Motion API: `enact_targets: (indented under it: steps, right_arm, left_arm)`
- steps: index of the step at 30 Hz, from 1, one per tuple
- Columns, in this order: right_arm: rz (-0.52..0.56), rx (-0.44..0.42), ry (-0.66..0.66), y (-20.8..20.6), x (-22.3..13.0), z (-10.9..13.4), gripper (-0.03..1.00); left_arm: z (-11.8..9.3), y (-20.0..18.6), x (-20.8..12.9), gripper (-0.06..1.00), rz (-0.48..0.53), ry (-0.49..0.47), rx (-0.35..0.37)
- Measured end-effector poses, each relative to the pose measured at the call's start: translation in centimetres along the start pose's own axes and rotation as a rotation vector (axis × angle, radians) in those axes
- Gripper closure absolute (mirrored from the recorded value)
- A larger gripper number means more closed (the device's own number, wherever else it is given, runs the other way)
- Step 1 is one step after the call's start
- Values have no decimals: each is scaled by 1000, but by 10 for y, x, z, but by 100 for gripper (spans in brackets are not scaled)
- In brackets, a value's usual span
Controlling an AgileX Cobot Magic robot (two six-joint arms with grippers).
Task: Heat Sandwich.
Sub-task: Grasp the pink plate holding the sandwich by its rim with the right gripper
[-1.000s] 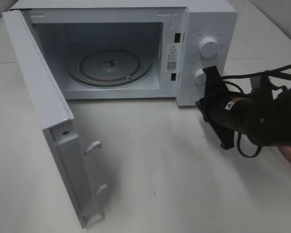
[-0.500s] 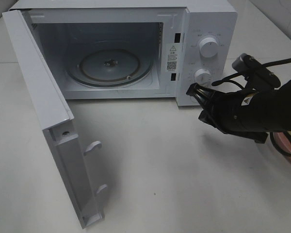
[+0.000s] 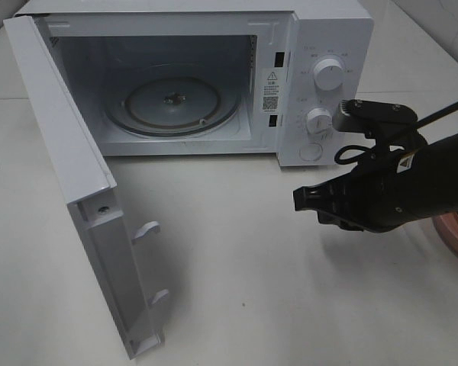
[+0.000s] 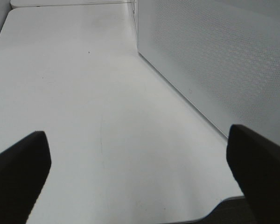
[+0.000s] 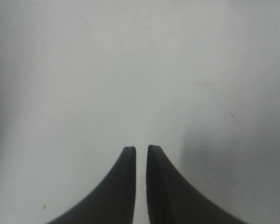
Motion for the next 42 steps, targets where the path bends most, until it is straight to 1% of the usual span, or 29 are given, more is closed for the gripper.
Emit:
enact_targets:
  steps: [2, 3, 4, 7, 8, 9, 11, 12, 14, 15, 16, 17, 18, 20, 21, 23, 25, 27, 28, 30, 32, 33, 36, 37, 38, 39, 40, 41, 42]
  right_arm:
    - [30, -1, -52, -3, -5, 0, 85]
    - [68, -6, -112, -7, -10, -1, 83]
    - [68, -6, -112, -7, -10, -1, 83]
    - [109, -25, -214, -14, -14, -4, 81]
    - [138, -43, -274, -19, -17, -8, 79]
    - [138, -43, -274, -19, -17, -8, 79]
    - [162, -64, -324, -23, -19, -12, 77]
    - [188, -89, -357, -28, -20, -17, 76]
    - [203, -105, -371, -30, -21, -19, 75]
    - [214, -122, -376, -31, -20, -22, 73]
    - [244, -161, -384, -36, -20, -29, 72]
    - [261, -180, -370, -38, -21, -33, 70]
    - [261, -180, -370, -38, -21, -33, 70]
    - [281, -216, -328, -42, -19, -42, 67]
    - [288, -252, -275, -47, -14, -53, 65]
    - [285, -265, -248, -50, -11, -58, 64]
    - [302, -303, -189, -58, -6, -73, 64]
    - [310, -323, -158, -62, -3, -81, 63]
    - [310, -323, -158, -62, -3, -81, 63]
    - [313, -355, -116, -70, 4, -95, 62]
    - [316, -364, -106, -72, 5, -99, 61]
    - [315, -371, -95, -74, 7, -103, 59]
    - [318, -387, -80, -79, 10, -115, 42]
    - [318, -387, -80, -79, 10, -115, 42]
    - [320, -390, -82, -80, 10, -117, 35]
    - [322, -397, -86, -81, 10, -122, 20]
    - [325, -398, -92, -81, 10, -124, 13]
    - [324, -399, -95, -82, 10, -125, 8]
    - [324, -399, -95, -82, 10, -125, 8]
  left_arm:
    - [0, 0, 0, -2, 0, 0, 0]
    - [0, 0, 0, -2, 0, 0, 0]
    - [0, 0, 0, -2, 0, 0, 0]
    - [0, 0, 0, -2, 0, 0, 0]
    - [0, 0, 0, -2, 0, 0, 0]
    - [0, 0, 0, -2, 0, 0, 0]
    - [0, 0, 0, -2, 0, 0, 0]
    - [0, 0, 0, -2, 0, 0, 0]
    - [0, 0, 0, -2, 0, 0, 0]
    - [0, 0, 0, -2, 0, 0, 0]
    - [0, 0, 0, -2, 0, 0, 0]
    - [0, 0, 0, -2, 0, 0, 0]
    - [0, 0, 0, -2, 0, 0, 0]
    - [0, 0, 0, -2, 0, 0, 0]
    - [0, 0, 0, -2, 0, 0, 0]
    - [0, 0, 0, -2, 0, 0, 0]
    - [0, 0, 0, -2, 0, 0, 0]
    - [0, 0, 0, -2, 0, 0, 0]
    - [0, 0, 0, -2, 0, 0, 0]
    - [0, 0, 0, -2, 0, 0, 0]
    - [0, 0, 0, -2, 0, 0, 0]
    - [0, 0, 0, -2, 0, 0, 0]
    - [0, 0, 0, -2, 0, 0, 0]
    - [0, 0, 0, -2, 0, 0, 0]
    - [0, 0, 0, -2, 0, 0, 0]
    - [0, 0, 0, -2, 0, 0, 0]
    - [0, 0, 0, -2, 0, 0, 0]
    - [0, 0, 0, -2, 0, 0, 0]
    - [0, 0, 0, -2, 0, 0, 0]
Point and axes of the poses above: a point on each arm's last joint axis where the gripper is mounted, y pointing out along that axis toward the gripper, z along the wrist's bending axis when the last joint is at zero, x = y × z, the point moved 9 cm from there along y, pointing out along that axis toward the gripper, and after that the axes turned 1 degree about y, right-handed, at the moved point
